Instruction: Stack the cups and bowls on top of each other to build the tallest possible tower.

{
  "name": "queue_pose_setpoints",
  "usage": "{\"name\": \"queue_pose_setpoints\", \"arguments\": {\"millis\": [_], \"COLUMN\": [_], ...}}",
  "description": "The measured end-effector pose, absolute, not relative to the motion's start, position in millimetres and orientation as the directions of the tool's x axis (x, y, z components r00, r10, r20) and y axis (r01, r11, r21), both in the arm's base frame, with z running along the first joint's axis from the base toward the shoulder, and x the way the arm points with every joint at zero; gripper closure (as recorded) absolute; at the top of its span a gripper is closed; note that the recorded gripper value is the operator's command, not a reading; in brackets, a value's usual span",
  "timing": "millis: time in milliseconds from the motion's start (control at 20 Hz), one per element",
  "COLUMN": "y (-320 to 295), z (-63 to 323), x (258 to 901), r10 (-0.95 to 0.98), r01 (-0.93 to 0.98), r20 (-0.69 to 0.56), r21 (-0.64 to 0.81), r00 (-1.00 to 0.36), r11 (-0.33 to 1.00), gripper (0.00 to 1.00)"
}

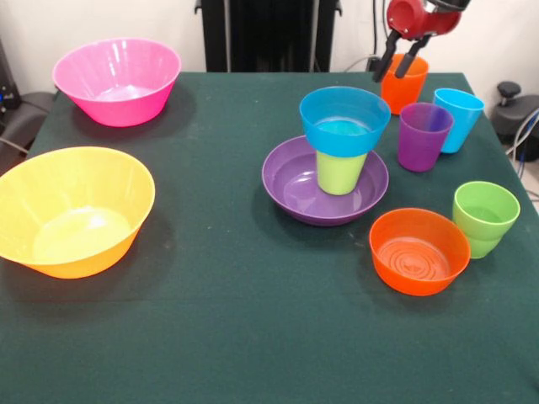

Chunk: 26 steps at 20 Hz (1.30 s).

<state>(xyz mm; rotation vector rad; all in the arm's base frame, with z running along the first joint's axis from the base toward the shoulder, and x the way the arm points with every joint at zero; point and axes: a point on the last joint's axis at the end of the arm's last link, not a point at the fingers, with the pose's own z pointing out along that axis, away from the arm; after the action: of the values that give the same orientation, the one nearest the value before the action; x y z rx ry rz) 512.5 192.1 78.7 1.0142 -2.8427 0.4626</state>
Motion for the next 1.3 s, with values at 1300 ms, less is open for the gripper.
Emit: {"name": "queue_pose_setpoints", "arguments": {"millis": [1300], "y": [221], "z": [44], "x": [518], "r10": [-0.639], "r01": [-0.654], "r20": [0.146], "r21": [-0.222], "r00": [-0.755], "r11": [0.723], "gripper": [0.0]}}
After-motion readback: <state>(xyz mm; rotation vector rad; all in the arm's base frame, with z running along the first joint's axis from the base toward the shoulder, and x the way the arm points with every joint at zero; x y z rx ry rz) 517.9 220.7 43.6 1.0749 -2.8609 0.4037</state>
